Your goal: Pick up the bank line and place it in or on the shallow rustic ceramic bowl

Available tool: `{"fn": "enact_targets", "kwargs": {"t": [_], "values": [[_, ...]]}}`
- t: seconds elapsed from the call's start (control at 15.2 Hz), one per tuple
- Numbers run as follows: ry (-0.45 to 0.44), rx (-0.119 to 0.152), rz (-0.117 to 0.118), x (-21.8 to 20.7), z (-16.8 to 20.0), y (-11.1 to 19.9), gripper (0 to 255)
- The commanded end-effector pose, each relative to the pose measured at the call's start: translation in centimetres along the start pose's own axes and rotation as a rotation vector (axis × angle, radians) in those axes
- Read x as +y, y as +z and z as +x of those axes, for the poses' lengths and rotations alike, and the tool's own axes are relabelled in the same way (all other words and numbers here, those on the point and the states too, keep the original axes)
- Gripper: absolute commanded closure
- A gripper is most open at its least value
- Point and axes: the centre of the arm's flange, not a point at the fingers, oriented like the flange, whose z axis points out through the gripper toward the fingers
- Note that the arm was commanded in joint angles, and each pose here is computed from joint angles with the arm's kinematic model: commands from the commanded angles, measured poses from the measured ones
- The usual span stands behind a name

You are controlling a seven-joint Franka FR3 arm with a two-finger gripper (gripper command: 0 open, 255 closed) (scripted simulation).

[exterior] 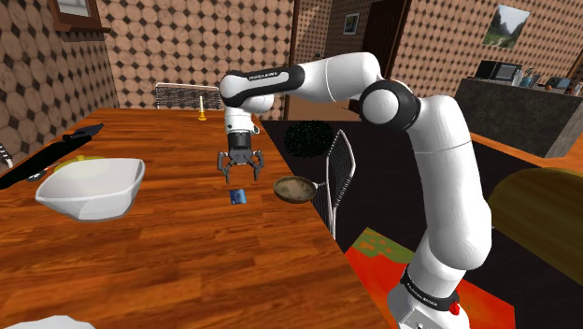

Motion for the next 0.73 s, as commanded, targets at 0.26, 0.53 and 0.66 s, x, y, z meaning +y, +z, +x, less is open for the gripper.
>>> {"fn": "enact_targets", "kwargs": {"t": [0.26, 0.53, 0.66], "values": [[0.047, -0.047, 0.013, -1.0, 2.9, 2.9, 0], [0.047, -0.047, 0.013, -1.0, 2.8, 5.4, 0], [0.047, -0.047, 0.013, -1.0, 2.8, 5.4, 0]]}}
